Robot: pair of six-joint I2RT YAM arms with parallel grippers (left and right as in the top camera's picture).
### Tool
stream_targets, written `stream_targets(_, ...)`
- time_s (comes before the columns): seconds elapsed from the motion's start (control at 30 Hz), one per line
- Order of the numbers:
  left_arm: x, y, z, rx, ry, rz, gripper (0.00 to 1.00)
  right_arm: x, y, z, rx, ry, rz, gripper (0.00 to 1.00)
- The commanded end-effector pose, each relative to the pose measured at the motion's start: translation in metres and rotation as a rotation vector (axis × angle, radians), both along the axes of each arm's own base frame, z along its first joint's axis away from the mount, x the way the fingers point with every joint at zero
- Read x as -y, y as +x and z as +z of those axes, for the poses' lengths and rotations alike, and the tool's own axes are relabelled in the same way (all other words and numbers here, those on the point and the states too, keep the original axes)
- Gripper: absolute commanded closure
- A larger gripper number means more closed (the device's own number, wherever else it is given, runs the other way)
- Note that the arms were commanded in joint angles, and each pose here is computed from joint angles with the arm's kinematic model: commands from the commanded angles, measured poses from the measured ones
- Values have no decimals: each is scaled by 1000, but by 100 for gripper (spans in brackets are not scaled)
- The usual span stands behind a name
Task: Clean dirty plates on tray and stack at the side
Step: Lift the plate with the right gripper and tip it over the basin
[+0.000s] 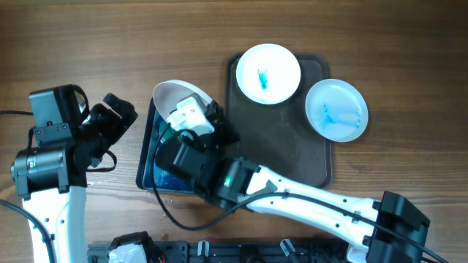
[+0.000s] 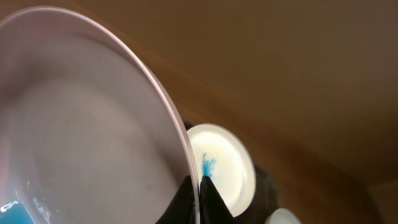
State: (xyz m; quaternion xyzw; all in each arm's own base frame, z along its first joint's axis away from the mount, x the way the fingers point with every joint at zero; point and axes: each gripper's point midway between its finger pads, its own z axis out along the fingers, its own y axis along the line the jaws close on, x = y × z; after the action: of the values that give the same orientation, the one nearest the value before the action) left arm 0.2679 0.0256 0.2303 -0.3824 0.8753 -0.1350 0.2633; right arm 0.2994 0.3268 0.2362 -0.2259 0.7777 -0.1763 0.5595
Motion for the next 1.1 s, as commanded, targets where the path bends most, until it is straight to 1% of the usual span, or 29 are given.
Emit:
stream_targets(0.0,0,2,5,17,-4,-9,0,8,-6,31,112,-94,-59,96)
stream_targets(0.4,0,2,5,17,-4,-9,0,2,-11,47,166,-134,-58,96)
stream_targets(1.07,0,2,5,17,-4,-9,0,3,-11,47,168,-160,-59,96)
